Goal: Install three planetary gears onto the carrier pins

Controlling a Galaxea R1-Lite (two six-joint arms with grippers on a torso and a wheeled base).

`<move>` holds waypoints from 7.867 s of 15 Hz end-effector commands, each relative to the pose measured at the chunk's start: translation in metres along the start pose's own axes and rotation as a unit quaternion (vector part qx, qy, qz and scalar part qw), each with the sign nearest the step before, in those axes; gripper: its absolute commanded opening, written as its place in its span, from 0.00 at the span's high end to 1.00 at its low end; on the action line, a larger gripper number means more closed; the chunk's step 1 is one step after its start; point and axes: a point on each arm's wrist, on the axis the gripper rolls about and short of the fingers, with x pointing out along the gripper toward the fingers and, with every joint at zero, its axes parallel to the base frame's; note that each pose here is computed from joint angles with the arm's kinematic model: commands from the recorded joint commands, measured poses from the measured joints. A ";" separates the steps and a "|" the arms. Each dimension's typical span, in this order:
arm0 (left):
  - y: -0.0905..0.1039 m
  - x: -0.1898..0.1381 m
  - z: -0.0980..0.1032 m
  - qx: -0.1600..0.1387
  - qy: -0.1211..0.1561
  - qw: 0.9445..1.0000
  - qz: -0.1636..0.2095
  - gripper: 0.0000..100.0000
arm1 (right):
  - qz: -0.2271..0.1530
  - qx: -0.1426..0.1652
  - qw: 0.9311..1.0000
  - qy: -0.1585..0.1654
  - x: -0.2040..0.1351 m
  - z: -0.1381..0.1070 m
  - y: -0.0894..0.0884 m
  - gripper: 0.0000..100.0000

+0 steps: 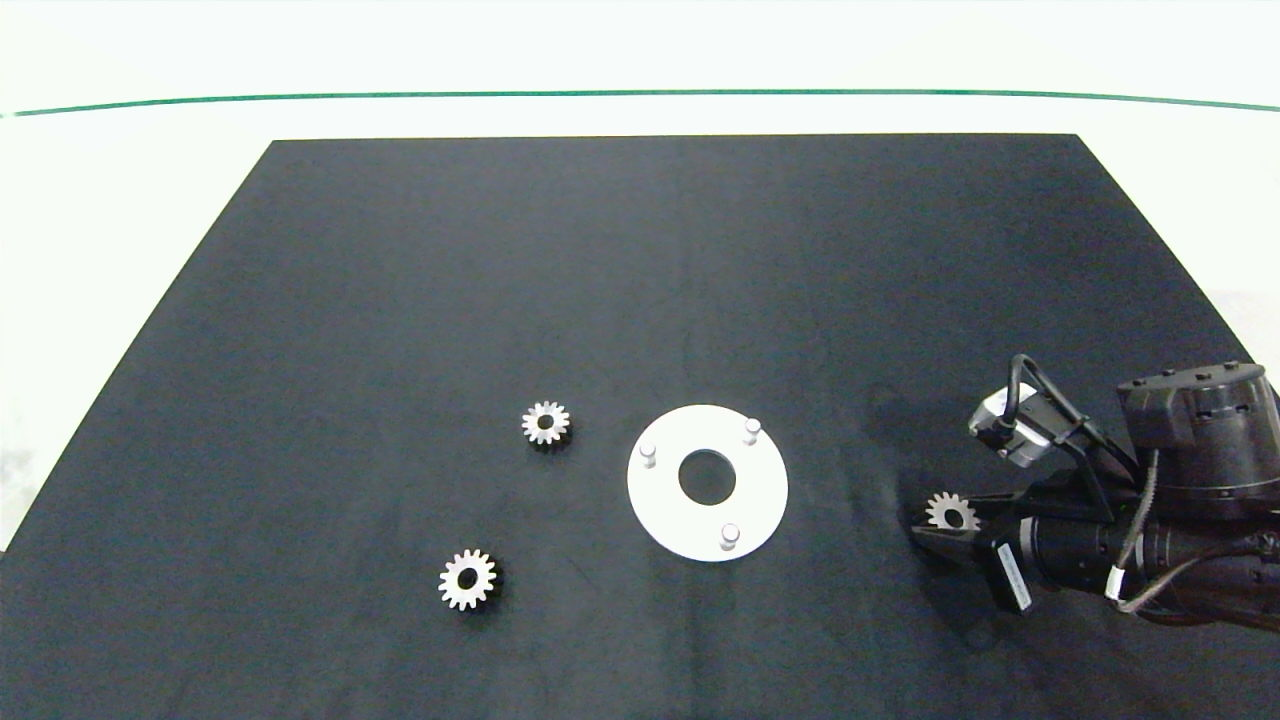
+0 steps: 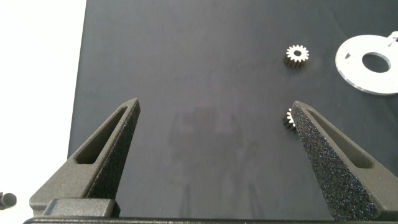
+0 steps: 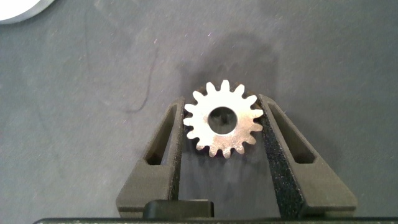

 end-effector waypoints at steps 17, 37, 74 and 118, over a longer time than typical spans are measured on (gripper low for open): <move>0.000 0.000 0.000 0.001 -0.001 1.000 0.000 0.00 | 0.012 -0.059 0.997 -0.054 -0.018 0.093 0.035 0.90; 0.000 -0.001 -0.001 0.000 -0.002 1.000 0.000 0.00 | -0.022 -0.035 0.998 -0.043 0.024 0.098 0.013 0.00; 0.001 -0.006 0.007 -0.001 -0.021 1.000 0.004 0.00 | -0.014 -0.037 0.999 -0.031 0.062 0.104 0.015 0.63; 0.002 -0.010 0.012 -0.001 -0.034 0.999 0.006 0.00 | 0.018 -0.079 0.994 -0.076 0.017 0.116 0.061 1.00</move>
